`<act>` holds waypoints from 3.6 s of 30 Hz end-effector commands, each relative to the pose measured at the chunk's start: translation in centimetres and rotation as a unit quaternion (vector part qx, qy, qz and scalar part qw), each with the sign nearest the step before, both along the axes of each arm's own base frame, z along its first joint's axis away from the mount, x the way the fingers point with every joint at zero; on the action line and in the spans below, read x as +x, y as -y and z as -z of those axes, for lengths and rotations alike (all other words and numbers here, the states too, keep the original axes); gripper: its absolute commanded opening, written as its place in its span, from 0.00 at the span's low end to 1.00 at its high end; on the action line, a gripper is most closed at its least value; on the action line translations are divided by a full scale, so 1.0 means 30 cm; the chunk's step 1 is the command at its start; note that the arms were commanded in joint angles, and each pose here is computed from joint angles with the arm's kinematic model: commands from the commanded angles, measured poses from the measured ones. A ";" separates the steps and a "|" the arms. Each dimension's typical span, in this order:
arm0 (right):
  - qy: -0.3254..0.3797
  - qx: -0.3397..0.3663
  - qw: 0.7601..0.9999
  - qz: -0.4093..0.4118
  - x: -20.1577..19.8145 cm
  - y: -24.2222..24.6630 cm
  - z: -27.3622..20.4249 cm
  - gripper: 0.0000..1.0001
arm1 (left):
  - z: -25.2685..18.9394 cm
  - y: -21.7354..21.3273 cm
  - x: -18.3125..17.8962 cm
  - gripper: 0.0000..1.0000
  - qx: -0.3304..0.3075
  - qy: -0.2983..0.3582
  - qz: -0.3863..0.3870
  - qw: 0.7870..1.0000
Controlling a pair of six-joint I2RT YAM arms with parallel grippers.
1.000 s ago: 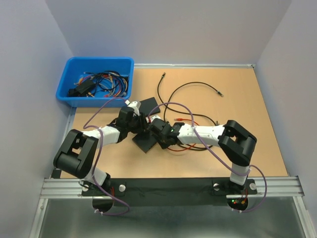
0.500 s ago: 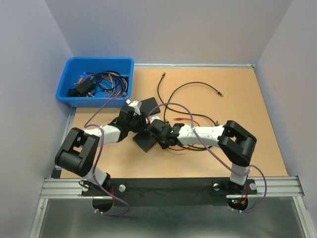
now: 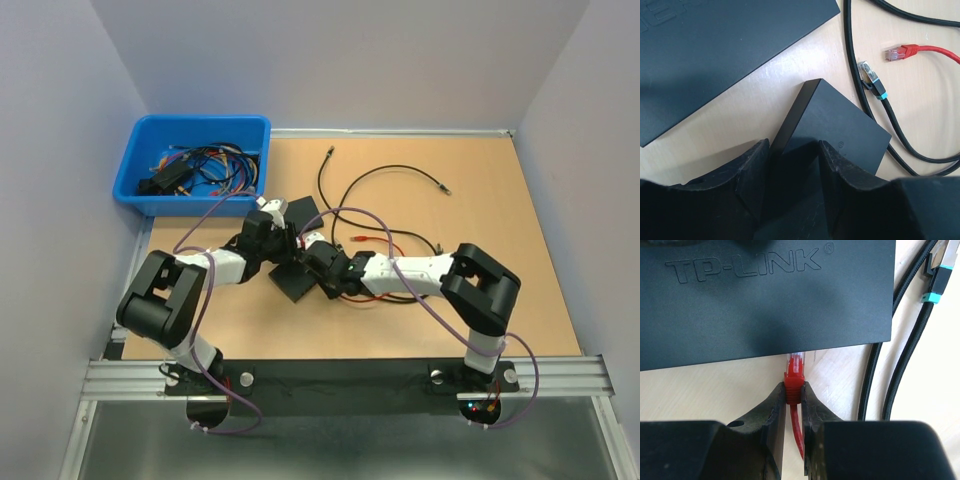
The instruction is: Insert the plug into the switch port
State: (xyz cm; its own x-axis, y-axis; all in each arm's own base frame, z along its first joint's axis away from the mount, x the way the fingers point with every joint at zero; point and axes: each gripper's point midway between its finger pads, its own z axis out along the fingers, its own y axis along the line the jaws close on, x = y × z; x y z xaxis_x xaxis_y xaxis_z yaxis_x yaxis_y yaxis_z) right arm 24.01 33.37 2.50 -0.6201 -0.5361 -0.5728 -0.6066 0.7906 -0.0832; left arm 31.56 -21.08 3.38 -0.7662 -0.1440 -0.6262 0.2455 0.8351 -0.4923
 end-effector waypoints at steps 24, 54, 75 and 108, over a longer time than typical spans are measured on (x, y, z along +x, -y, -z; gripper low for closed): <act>0.142 0.201 0.967 -0.064 0.249 -0.256 -0.398 0.00 | 0.158 0.125 -0.253 0.52 -0.032 -0.148 0.114 0.982; 0.175 0.277 0.936 -0.129 0.350 -0.270 -0.426 0.01 | 0.182 0.163 -0.283 0.50 -0.051 -0.166 0.152 0.973; 0.220 0.289 0.922 -0.133 0.422 -0.316 -0.598 0.00 | 0.203 0.165 -0.288 0.48 -0.047 -0.176 0.152 0.971; 0.199 0.348 0.889 -0.223 0.433 -0.373 -0.684 0.01 | 0.250 0.245 -0.360 0.48 -0.039 -0.213 0.235 0.948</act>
State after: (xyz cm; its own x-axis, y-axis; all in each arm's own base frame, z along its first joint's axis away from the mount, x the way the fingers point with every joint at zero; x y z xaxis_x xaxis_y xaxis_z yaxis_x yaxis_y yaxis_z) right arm 31.75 31.86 3.69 -0.6115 -0.5501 -0.5687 -0.7226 0.6811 0.1181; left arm 38.73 -24.44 3.27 -0.6574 -0.1002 -0.7468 0.3916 0.8013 -0.4523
